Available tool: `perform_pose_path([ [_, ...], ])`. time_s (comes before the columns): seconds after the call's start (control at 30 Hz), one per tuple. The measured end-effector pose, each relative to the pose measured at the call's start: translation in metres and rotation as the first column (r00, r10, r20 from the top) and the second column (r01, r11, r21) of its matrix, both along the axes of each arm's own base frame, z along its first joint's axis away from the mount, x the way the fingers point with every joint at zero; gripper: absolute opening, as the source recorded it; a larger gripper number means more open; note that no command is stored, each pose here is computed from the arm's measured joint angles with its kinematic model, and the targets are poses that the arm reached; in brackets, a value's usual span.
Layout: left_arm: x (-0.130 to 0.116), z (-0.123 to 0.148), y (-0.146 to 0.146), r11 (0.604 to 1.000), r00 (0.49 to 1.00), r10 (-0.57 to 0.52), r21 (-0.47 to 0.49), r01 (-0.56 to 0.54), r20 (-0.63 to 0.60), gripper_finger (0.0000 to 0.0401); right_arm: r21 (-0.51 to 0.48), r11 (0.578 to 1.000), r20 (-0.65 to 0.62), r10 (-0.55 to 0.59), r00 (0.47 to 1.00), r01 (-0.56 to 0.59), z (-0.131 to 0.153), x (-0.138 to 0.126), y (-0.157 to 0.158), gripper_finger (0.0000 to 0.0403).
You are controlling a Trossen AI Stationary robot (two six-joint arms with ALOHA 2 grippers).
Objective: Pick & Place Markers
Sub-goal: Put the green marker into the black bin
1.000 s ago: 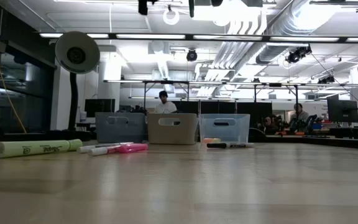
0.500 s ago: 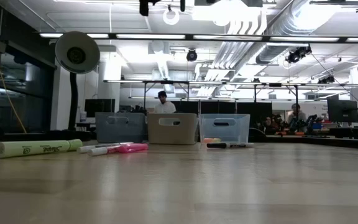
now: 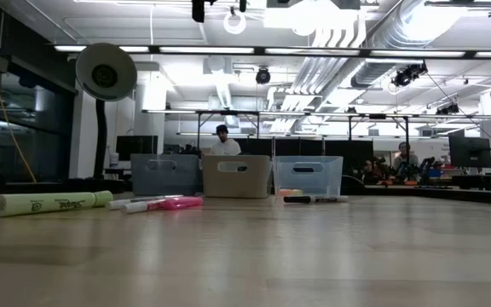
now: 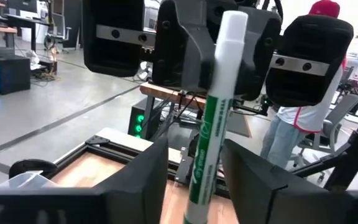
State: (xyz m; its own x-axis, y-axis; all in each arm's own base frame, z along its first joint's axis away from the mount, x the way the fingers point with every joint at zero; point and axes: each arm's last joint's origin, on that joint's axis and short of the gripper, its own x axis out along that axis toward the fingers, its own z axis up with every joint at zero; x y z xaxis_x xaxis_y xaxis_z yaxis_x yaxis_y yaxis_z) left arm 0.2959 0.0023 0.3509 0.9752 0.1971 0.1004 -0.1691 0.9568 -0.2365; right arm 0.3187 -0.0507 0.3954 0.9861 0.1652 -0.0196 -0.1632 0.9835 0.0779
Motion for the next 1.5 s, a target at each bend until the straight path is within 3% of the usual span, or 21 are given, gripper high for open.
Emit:
perform_pose_path([
  [0.47,0.000,-0.001,-0.002,0.998,0.998,-0.066,0.011,0.067,-0.011,0.0036,0.004,1.000,-0.042,0.000,0.999,0.000,-0.004,0.000,0.000,0.0023],
  [0.77,0.000,-0.002,-0.002,0.998,0.997,-0.070,0.006,0.070,-0.017,0.0038,-0.001,1.000,-0.042,-0.013,0.999,0.013,-0.004,0.000,0.000,0.0036],
  [1.5,0.000,-0.003,-0.001,0.999,0.999,-0.035,0.003,0.035,-0.027,0.0039,-0.001,0.992,0.016,-0.123,0.992,0.123,0.015,-0.020,-0.004,0.0139],
])
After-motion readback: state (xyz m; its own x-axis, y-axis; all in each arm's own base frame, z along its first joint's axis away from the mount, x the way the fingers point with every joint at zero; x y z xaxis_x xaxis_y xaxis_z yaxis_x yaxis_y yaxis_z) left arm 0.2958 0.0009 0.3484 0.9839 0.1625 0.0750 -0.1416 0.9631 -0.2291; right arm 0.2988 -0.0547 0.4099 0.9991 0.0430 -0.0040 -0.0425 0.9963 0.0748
